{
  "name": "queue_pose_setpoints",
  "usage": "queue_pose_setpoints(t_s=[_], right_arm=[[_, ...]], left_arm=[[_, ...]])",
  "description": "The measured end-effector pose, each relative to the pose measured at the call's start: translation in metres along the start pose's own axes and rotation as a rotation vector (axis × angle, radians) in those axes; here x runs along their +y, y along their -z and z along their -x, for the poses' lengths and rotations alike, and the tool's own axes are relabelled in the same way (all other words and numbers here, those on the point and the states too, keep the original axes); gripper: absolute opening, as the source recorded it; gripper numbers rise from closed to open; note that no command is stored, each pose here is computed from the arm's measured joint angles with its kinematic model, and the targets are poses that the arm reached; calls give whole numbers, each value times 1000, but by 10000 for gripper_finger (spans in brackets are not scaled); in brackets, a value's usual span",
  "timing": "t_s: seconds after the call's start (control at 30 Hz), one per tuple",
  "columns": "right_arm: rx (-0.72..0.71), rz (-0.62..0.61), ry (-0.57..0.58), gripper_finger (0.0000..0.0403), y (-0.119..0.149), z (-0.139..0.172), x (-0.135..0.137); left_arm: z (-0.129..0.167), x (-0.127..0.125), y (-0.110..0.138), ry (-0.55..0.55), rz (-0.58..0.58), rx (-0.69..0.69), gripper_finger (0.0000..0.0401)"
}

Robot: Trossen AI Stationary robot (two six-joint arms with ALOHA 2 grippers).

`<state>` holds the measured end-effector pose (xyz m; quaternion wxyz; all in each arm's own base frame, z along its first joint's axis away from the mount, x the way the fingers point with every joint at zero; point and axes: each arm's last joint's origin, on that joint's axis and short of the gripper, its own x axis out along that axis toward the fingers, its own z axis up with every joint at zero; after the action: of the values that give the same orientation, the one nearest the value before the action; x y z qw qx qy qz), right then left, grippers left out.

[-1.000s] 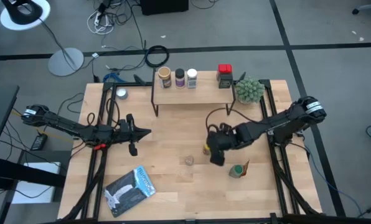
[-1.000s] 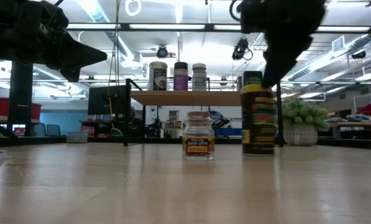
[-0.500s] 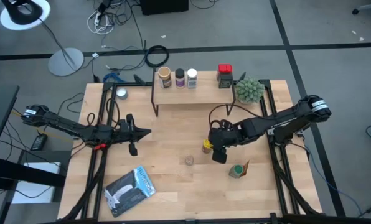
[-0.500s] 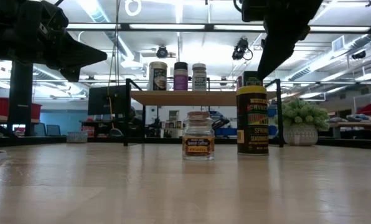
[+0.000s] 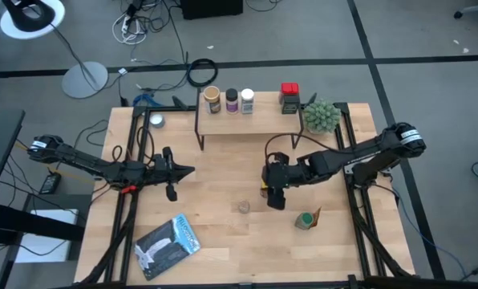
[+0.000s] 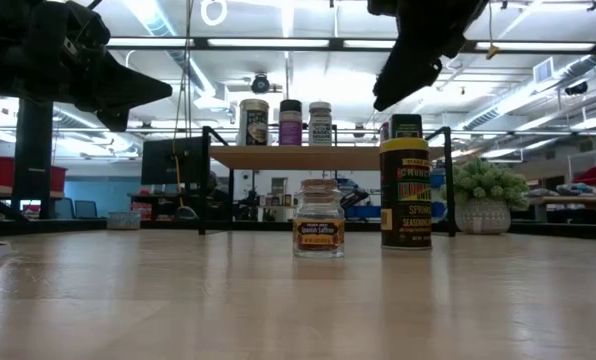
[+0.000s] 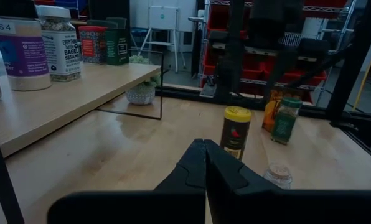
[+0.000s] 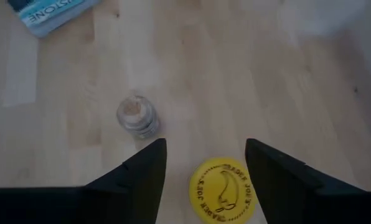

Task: Shelf spices
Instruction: Put the yellow seasoning bottle on the shelf

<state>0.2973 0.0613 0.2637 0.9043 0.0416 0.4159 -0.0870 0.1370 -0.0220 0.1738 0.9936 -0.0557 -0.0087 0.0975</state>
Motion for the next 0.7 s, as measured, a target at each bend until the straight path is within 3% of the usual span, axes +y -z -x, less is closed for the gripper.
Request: queue_pose_setpoints(t_s=[0.27, 0.43, 0.57, 0.7], right_arm=[[65, 0, -6, 287, 4, -1, -5], [100, 86, 9, 345, 8, 0, -5], [99, 121, 45, 358, 9, -1, -7], [132, 82, 0, 354, 14, -5, -11]], left_arm=[[0, 0, 0, 0, 0, 0, 2], [0, 0, 0, 0, 0, 0, 2], [0, 0, 0, -1, -1, 0, 2], [0, 0, 0, 0, 0, 0, 2]])
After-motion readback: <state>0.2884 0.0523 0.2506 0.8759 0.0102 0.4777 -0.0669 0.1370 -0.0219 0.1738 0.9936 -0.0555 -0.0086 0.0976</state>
